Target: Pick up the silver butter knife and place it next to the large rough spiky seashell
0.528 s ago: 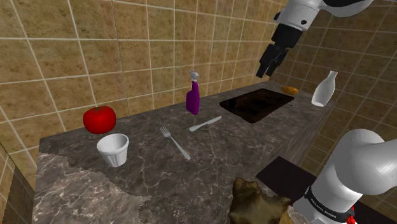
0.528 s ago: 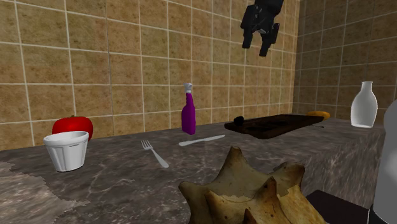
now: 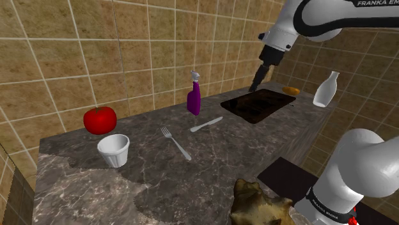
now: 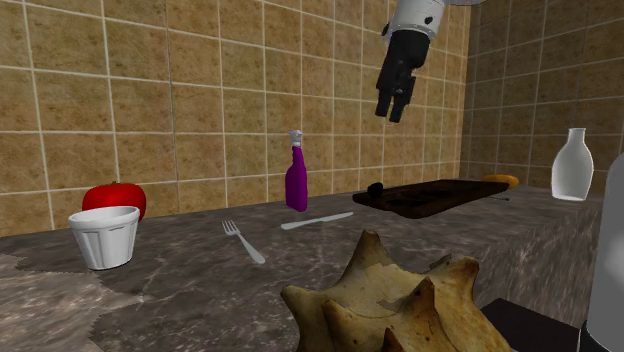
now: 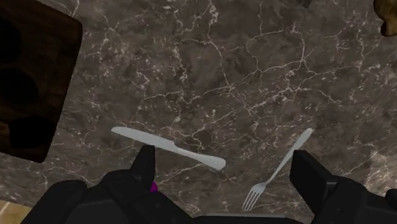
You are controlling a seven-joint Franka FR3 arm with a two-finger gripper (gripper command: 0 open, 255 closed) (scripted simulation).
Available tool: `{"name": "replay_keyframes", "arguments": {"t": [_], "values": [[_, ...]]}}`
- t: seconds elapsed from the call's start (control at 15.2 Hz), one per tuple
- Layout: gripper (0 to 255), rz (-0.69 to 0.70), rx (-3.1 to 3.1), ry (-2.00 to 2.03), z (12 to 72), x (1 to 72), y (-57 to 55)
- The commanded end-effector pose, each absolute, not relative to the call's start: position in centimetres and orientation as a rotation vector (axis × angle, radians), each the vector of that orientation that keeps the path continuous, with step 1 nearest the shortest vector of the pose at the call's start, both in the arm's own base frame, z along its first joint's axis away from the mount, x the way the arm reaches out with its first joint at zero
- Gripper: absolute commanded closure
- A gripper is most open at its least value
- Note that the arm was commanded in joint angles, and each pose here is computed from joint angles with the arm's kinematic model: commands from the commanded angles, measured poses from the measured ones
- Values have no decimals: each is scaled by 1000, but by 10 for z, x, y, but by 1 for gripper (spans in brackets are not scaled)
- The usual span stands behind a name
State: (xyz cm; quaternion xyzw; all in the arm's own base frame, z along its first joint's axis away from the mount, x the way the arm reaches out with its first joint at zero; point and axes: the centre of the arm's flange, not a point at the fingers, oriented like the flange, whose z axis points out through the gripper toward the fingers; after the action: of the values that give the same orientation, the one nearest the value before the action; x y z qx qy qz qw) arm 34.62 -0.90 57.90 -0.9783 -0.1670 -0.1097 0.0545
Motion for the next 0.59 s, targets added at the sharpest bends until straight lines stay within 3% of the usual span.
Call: {"name": "replay_keyframes", "arguments": {"t": [0.0,0.53], "values": [[0,-344,-2945,-666,560,364,-14],[0,-363,-2773,-1247,479,434,-21]]}}
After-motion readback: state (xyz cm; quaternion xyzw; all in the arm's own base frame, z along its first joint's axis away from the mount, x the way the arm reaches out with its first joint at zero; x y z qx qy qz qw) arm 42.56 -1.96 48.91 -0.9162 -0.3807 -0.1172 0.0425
